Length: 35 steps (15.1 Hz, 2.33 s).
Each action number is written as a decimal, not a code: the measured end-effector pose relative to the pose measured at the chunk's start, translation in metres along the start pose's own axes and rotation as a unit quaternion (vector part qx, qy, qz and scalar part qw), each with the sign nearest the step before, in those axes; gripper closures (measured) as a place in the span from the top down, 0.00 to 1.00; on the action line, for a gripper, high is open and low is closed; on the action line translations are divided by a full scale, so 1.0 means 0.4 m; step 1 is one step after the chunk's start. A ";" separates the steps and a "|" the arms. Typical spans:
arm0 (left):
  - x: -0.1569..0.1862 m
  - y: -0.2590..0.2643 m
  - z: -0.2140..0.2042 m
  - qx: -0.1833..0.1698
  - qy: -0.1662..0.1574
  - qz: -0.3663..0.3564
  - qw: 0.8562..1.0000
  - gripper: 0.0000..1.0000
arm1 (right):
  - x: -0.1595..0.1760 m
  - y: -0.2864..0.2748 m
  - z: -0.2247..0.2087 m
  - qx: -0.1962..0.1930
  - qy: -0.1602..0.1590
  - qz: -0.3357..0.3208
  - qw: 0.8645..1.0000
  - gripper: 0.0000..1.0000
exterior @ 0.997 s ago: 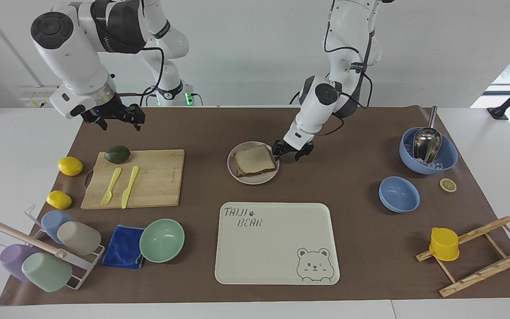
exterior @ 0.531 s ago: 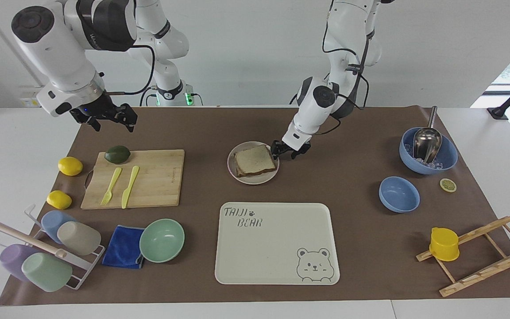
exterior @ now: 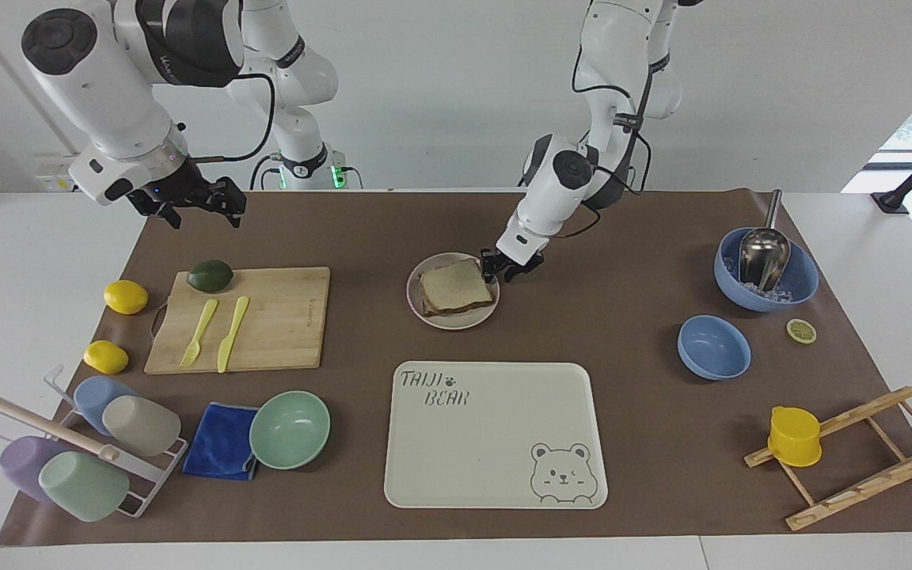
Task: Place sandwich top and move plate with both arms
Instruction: 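Grasp the rim of the white plate with the left gripper, then slide the plate with the left gripper onto the bear tray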
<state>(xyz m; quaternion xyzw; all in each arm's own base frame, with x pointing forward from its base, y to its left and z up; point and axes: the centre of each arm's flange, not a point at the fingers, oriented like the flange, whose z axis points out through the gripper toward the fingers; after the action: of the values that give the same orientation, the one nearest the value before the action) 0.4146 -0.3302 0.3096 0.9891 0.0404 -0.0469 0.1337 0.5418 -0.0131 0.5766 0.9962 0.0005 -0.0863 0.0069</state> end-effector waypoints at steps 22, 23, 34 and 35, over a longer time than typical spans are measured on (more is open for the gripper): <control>0.033 0.002 -0.022 -0.018 0.001 -0.025 1.000 0.04 | 0.013 0.029 0.012 0.001 0.011 0.011 1.000 1.00; 0.061 0.000 -0.055 -0.022 -0.007 -0.036 0.999 0.04 | 0.013 0.029 0.012 0.001 0.011 0.011 1.000 1.00; 0.421 -0.036 -0.373 -0.077 0.022 -0.108 0.991 0.04 | 0.013 0.029 0.012 0.001 0.011 0.011 1.000 1.00; 0.454 -0.041 -0.365 -0.078 0.025 -0.115 0.990 0.04 | 0.013 0.029 0.012 0.001 0.011 0.011 1.000 1.00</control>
<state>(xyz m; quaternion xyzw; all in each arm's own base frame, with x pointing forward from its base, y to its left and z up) 0.6051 -0.2631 0.4265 0.9653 0.1610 -0.0340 0.2028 0.5462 -0.0250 0.5710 0.9971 -0.0101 -0.0756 0.0067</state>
